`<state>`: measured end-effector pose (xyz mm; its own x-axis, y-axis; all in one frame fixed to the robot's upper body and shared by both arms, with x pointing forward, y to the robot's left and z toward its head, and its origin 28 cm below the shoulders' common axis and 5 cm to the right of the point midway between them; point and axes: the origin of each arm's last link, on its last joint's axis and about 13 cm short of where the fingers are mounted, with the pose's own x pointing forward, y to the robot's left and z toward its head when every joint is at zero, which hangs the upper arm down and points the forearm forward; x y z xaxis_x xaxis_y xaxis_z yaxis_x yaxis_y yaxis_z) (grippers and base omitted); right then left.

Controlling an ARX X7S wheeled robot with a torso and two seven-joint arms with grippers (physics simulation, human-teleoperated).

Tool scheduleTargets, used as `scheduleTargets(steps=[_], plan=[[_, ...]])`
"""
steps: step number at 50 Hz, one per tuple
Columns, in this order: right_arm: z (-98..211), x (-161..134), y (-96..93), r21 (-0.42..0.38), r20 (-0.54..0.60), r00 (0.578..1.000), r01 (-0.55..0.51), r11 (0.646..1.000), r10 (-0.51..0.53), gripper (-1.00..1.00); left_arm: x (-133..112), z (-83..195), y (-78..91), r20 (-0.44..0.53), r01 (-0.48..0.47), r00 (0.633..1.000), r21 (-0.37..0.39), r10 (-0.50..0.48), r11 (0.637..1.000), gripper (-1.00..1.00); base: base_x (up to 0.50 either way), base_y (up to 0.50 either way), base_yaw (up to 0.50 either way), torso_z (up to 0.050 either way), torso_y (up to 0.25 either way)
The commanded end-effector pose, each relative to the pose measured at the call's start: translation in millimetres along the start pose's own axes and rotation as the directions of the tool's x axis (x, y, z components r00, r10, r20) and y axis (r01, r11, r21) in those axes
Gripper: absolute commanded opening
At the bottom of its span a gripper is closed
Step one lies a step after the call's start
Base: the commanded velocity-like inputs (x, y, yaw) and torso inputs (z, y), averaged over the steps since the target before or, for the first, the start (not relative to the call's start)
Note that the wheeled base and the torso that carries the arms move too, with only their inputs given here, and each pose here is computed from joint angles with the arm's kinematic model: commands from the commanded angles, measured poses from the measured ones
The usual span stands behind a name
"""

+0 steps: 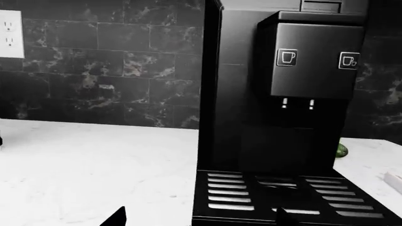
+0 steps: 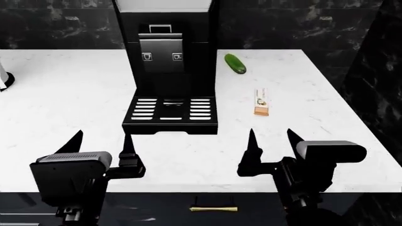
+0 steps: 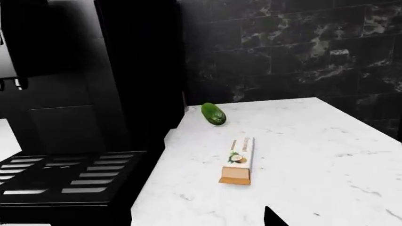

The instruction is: Pick the bar from the counter and place it in the cabinet.

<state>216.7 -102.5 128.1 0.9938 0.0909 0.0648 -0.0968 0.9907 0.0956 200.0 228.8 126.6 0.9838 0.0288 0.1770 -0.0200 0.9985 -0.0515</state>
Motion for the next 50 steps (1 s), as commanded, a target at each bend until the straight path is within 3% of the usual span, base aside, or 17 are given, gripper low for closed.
scheduleTargets(steps=[1, 16, 24, 50], plan=[[-5.4, 1.7, -3.0, -0.011, -0.019, 0.999, 0.026, 1.000, -0.027, 1.00, -2.9, 3.9, 2.5, 0.006, -0.003, 1.000, 0.008, 0.003, 1.000, 1.00, 0.22, 0.07, 0.00, 0.000, 0.010], [-25.7, 31.0, -19.8, 0.039, -0.139, 0.988, 0.077, 0.996, -0.071, 1.00, -7.0, 5.1, 3.5, 0.009, -0.016, 1.000, 0.013, 0.016, 1.000, 1.00, 0.00, 0.00, 0.00, 0.000, 0.000], [-19.8, 48.3, -19.2, 0.033, -0.136, 0.989, 0.057, 0.998, -0.052, 1.00, -7.3, 0.7, 4.4, -0.001, -0.019, 1.000, 0.009, 0.019, 1.000, 1.00, 0.16, 0.00, 0.00, 0.000, 0.000], [-40.9, 51.0, -24.6, 0.066, -0.194, 0.977, 0.107, 0.992, -0.093, 1.00, -7.8, -5.3, 5.0, -0.014, -0.019, 1.000, 0.009, 0.019, 1.000, 1.00, 0.13, 0.01, 0.00, 0.000, 0.000]])
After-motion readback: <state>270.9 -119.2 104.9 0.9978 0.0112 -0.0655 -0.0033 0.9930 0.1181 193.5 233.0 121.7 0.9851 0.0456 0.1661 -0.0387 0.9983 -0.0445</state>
